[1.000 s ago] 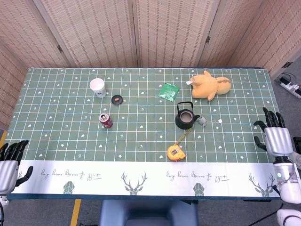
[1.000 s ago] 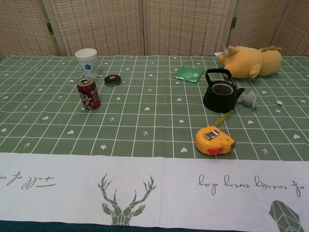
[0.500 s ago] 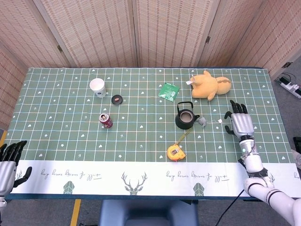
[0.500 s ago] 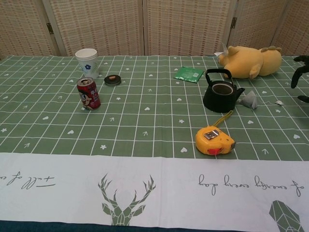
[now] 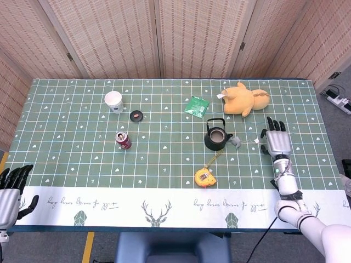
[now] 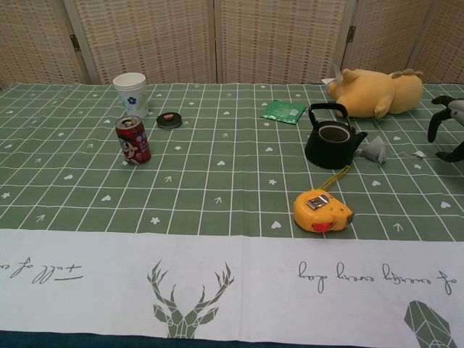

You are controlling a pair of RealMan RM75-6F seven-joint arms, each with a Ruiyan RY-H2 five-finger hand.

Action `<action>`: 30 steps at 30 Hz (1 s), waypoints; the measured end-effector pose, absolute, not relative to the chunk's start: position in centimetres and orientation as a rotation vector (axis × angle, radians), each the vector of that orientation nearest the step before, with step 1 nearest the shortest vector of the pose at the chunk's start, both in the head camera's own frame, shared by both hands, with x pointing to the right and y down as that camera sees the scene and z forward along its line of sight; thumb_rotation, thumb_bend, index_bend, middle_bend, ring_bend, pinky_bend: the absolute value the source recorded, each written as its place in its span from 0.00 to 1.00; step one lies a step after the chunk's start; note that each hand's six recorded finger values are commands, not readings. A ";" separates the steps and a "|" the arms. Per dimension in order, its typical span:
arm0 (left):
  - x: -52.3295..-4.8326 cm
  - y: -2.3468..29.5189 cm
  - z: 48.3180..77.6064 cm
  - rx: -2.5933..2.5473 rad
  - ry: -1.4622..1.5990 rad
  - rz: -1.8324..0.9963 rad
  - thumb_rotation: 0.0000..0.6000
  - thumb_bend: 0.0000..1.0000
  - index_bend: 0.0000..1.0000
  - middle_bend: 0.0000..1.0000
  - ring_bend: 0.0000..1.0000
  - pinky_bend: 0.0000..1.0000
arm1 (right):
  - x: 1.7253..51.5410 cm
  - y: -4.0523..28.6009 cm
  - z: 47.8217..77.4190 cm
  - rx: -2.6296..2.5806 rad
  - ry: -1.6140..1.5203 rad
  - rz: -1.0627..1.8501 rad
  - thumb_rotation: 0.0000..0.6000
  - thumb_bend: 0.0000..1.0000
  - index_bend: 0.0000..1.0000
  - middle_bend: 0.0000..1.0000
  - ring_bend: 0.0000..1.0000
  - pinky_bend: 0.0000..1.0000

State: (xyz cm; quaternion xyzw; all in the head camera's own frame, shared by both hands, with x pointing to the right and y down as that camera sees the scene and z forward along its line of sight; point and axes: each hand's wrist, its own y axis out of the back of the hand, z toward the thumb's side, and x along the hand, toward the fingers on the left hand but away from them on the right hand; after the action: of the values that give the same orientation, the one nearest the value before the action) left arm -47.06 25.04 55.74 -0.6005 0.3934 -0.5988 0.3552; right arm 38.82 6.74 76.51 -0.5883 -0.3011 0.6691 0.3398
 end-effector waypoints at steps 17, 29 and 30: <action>-47.3 25.2 55.7 -1.539 1.025 -1.560 1.00 0.37 0.01 0.06 0.07 0.03 | 37.2 6.0 78.4 -1.507 -0.724 1.767 1.00 0.37 0.42 0.00 0.00 0.00; -47.3 25.3 55.7 -1.545 1.023 -1.570 1.00 0.37 0.01 0.06 0.07 0.03 | 36.6 6.0 79.2 -1.494 -0.709 1.785 1.00 0.37 0.42 0.00 0.00 0.00; -47.3 25.3 55.7 -1.544 1.023 -1.571 1.00 0.37 0.01 0.06 0.07 0.03 | 36.6 6.0 79.2 -1.495 -0.707 1.785 1.00 0.37 0.42 0.00 0.00 0.00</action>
State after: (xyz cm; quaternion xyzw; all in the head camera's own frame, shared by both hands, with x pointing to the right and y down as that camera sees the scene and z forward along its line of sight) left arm -47.26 25.26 55.73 -0.5959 0.3946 -0.6061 0.3490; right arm 36.61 6.01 79.21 -0.5763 -0.2727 0.6880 0.3468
